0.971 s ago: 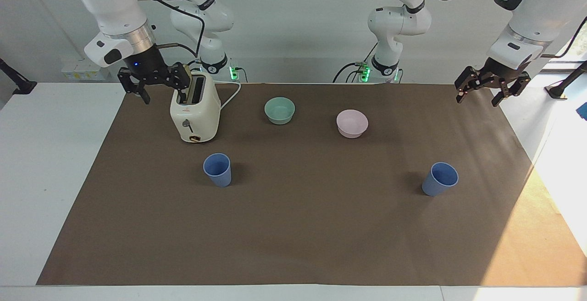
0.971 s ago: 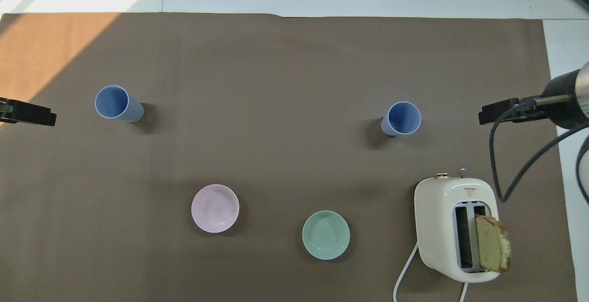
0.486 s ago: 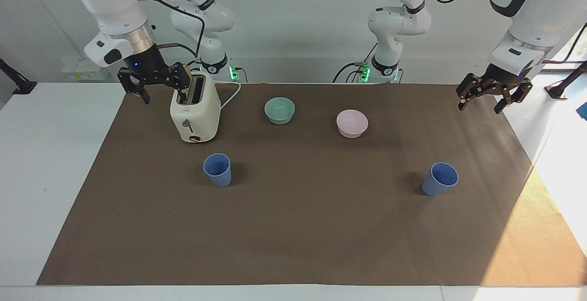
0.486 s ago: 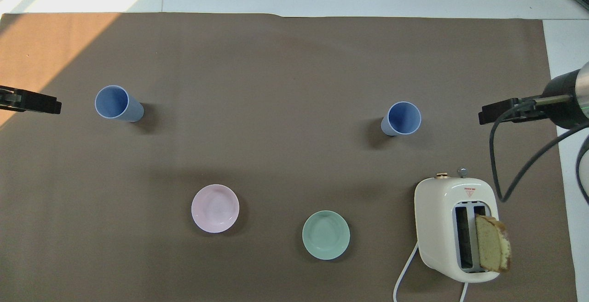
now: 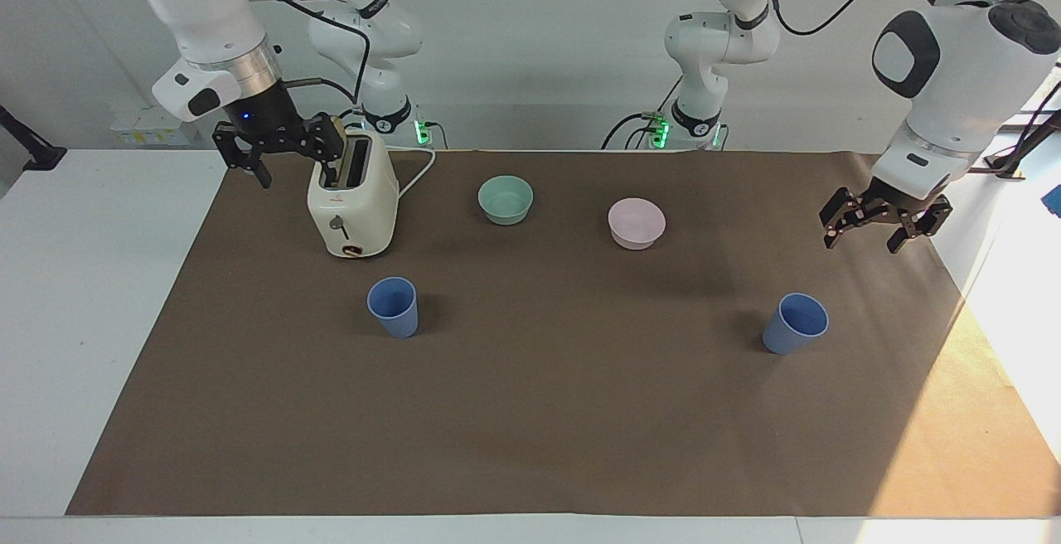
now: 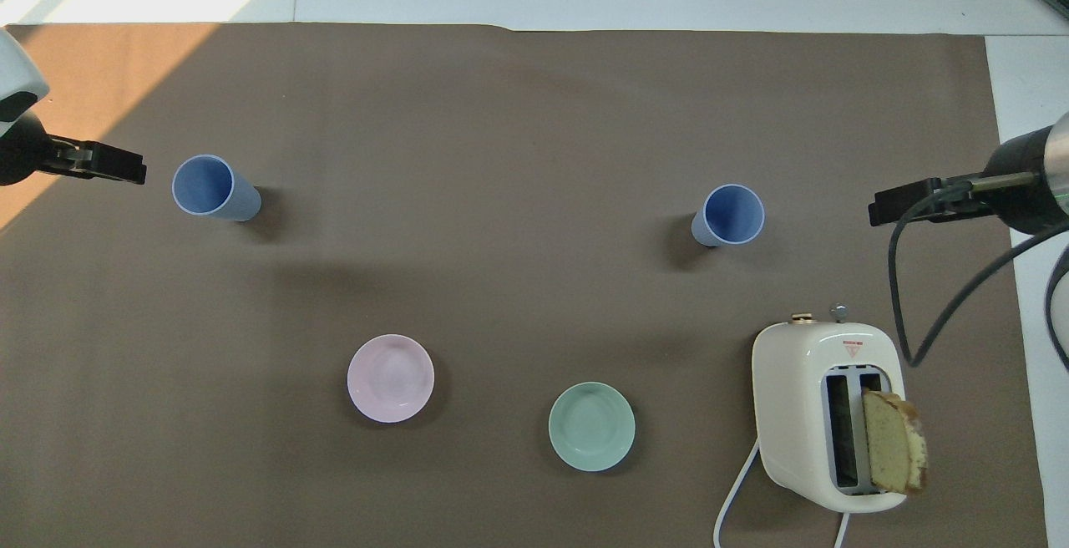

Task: Stack blue cups with both arms
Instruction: 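Reach the left gripper to the nearby blue cup and grasp it, then carry the blue cup with the left gripper toward the table center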

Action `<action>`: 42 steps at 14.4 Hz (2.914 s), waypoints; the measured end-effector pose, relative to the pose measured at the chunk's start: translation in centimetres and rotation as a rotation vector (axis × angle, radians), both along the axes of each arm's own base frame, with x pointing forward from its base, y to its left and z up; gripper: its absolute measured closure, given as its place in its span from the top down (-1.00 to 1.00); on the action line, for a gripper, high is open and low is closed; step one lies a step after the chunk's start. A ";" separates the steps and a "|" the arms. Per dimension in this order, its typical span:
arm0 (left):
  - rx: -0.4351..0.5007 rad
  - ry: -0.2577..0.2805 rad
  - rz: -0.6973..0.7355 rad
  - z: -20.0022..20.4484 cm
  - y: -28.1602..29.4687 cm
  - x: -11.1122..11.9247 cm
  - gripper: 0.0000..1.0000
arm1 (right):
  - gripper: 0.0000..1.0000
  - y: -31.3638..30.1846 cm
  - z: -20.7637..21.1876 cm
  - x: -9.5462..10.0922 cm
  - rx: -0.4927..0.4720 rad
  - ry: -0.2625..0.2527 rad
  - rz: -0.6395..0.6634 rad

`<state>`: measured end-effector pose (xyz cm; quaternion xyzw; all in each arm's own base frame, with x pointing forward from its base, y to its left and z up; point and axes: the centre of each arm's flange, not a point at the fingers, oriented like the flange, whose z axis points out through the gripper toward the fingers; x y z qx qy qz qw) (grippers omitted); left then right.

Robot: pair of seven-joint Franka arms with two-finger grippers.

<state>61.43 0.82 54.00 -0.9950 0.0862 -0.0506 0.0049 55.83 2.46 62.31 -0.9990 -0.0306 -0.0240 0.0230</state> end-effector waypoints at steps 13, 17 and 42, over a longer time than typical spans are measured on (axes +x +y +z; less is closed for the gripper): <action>-0.001 -0.003 0.023 -11.7 2.2 1.9 1.00 | 1.00 0.0 0.0 0.0 0.000 0.000 0.000; -0.032 -0.034 0.051 -14.6 2.3 2.3 1.00 | 1.00 0.0 0.0 0.0 0.000 0.000 0.000; -0.141 0.001 0.267 -12.8 -22.7 -1.8 -0.89 | 1.00 0.0 0.0 0.0 0.000 0.000 0.000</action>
